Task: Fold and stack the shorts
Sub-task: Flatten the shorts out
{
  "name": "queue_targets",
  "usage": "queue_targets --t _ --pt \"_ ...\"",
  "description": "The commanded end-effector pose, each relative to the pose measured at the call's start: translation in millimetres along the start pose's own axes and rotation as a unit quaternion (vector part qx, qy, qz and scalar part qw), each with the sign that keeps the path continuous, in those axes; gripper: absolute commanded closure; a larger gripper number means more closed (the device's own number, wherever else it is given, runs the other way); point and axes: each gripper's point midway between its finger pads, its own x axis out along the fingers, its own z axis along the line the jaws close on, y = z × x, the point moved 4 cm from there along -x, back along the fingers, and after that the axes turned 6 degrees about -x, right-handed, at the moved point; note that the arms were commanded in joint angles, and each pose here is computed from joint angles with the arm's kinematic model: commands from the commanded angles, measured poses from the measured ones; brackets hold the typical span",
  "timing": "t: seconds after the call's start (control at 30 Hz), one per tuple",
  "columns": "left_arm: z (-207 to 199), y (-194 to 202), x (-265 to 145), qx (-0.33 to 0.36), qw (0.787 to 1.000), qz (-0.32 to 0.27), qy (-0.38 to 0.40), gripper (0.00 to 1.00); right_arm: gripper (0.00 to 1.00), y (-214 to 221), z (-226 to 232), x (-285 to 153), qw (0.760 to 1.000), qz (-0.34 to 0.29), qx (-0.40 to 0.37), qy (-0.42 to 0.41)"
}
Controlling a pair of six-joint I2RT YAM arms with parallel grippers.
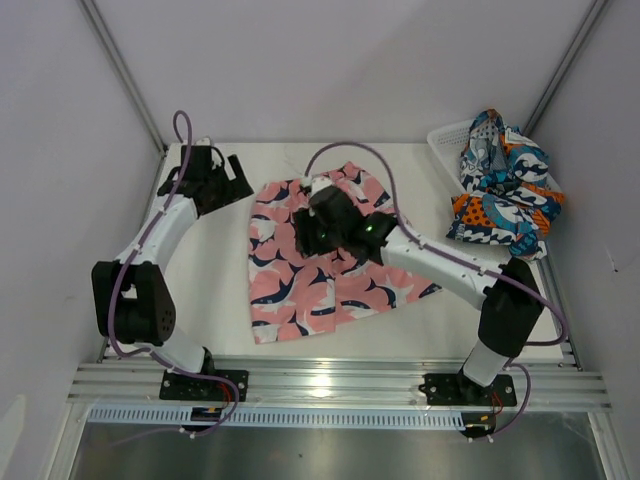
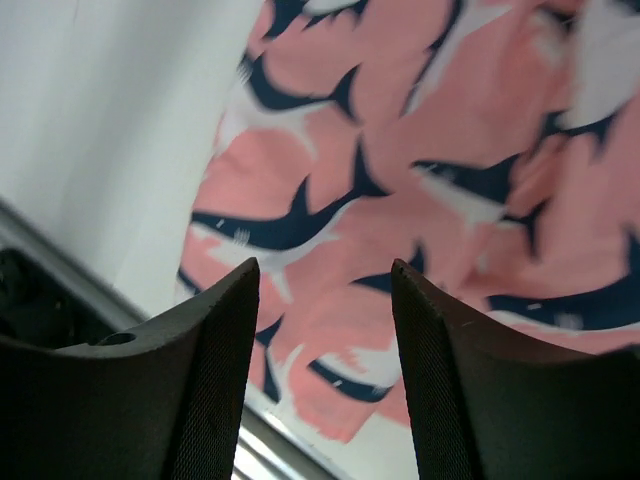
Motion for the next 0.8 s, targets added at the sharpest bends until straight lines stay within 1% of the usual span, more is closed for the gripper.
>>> queue_targets --t 0.0,0.07,0.1,0.13,0.17,0.2,0.23,0.27,0.3,0.33,0.37,0.53,0.67,0.77 --pt "6.4 -8.5 -0.4 -0.029 0.999 -0.037 0.0 0.01 0.43 17.3 44.0 1.2 1.0 -0.012 -0.007 -0.008" --pt "9.9 -8.8 0.4 -0.045 0.998 -0.035 0.019 0.01 0.44 30.6 66.3 6.4 1.0 -0.008 -0.005 -0.013" --pt "22.8 -13.9 0.0 -0.06 0.997 -0.037 0.012 0.01 0.44 48.6 87.7 13.2 1.0 0.008 -0.02 -0.023" --pt "24.8 -16.3 -1.1 -0.064 0.997 -0.037 0.017 0.01 0.43 51.1 98.1 14.9 0.999 0.007 -0.024 -0.02" --pt "27.6 -16.6 -1.5 -0.067 0.997 -0.036 0.015 0.01 0.41 58.9 109.5 18.1 0.999 0.013 -0.03 -0.022" --pt "32.4 -18.2 -1.4 -0.071 0.997 -0.038 0.011 0.01 0.38 79.7 127.0 27.3 0.998 0.034 -0.048 -0.025" --pt "33.7 -20.9 -3.7 -0.072 0.996 -0.044 0.011 0.01 0.36 89.6 132.1 30.9 0.997 0.049 -0.057 -0.016" --pt "35.7 -20.5 -4.4 -0.077 0.996 -0.046 0.008 0.01 0.35 83.6 142.1 32.9 0.997 0.038 -0.061 -0.01" --pt "39.0 -20.5 -3.5 -0.083 0.995 -0.049 0.006 0.01 0.35 92.5 151.5 34.9 0.996 0.046 -0.07 -0.007" --pt "39.4 -22.6 -5.4 -0.091 0.994 -0.054 0.008 0.01 0.36 108.3 151.6 46.0 0.994 0.068 -0.083 0.007" --pt "44.2 -22.2 -5.2 -0.102 0.993 -0.053 0.01 0.01 0.36 106.2 156.9 48.6 0.994 0.063 -0.084 0.01" --pt "60.4 -23.0 -4.8 -0.144 0.988 -0.049 0.025 0.01 0.39 134.6 177.6 60.0 0.991 0.087 -0.099 -0.012" --pt "64.7 -25.3 -4.5 -0.151 0.987 -0.055 0.025 0.01 0.4 150.2 184.5 69.8 0.989 0.102 -0.104 -0.008" --pt "62.6 -23.2 -0.8 -0.152 0.987 -0.049 0.035 0.01 0.41 151.8 184.0 74.2 0.989 0.105 -0.105 0.002"
